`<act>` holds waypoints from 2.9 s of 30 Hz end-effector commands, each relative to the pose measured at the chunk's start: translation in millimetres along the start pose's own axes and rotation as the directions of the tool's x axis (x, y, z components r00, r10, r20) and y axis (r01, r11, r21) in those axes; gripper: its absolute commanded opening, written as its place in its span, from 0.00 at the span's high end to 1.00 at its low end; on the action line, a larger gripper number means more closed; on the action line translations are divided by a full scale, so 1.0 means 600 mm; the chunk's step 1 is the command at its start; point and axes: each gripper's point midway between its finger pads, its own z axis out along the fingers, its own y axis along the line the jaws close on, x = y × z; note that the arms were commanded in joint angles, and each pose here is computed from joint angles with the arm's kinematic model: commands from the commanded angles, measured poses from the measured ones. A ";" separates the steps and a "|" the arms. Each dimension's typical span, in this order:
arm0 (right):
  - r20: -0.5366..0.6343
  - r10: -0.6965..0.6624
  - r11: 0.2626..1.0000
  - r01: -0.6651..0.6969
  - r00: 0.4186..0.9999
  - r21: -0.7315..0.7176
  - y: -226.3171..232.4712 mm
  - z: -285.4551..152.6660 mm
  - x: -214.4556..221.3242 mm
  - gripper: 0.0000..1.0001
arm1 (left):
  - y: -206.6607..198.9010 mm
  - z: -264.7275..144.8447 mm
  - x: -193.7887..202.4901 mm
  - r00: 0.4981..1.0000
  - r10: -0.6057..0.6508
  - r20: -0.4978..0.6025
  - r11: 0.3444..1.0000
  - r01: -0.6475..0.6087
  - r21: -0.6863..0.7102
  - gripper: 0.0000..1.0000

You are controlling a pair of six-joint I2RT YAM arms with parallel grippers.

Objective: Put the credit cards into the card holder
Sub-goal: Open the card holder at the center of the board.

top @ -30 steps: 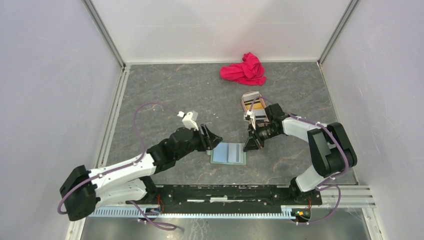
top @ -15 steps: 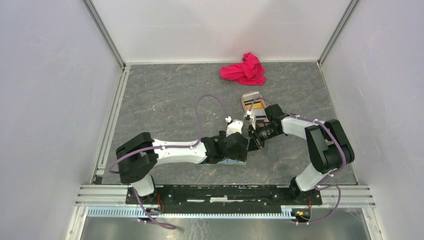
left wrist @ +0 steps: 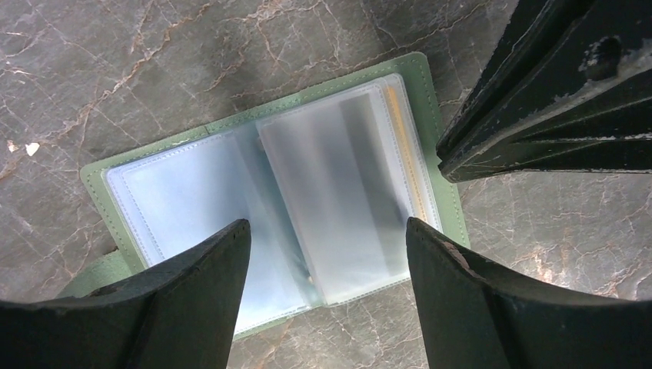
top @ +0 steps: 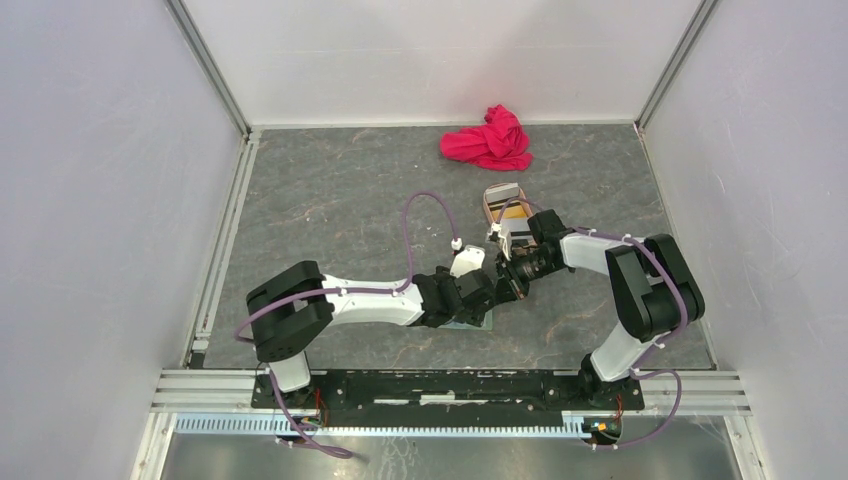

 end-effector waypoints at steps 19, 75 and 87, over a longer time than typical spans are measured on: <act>0.002 -0.002 1.000 0.002 1.000 0.006 -0.011 0.001 -0.011 0.85 | -0.024 -0.001 -0.019 0.999 -0.022 0.028 0.999 0.020 0.042 0.20; -0.003 0.001 1.000 -0.001 1.000 0.005 -0.012 0.002 -0.010 0.85 | -0.025 0.000 -0.009 0.999 -0.041 0.012 0.998 0.040 0.047 0.34; -0.007 0.001 1.000 -0.001 1.000 0.006 -0.012 0.002 -0.009 0.85 | -0.002 0.004 -0.002 0.996 -0.093 -0.007 0.993 0.093 0.076 0.41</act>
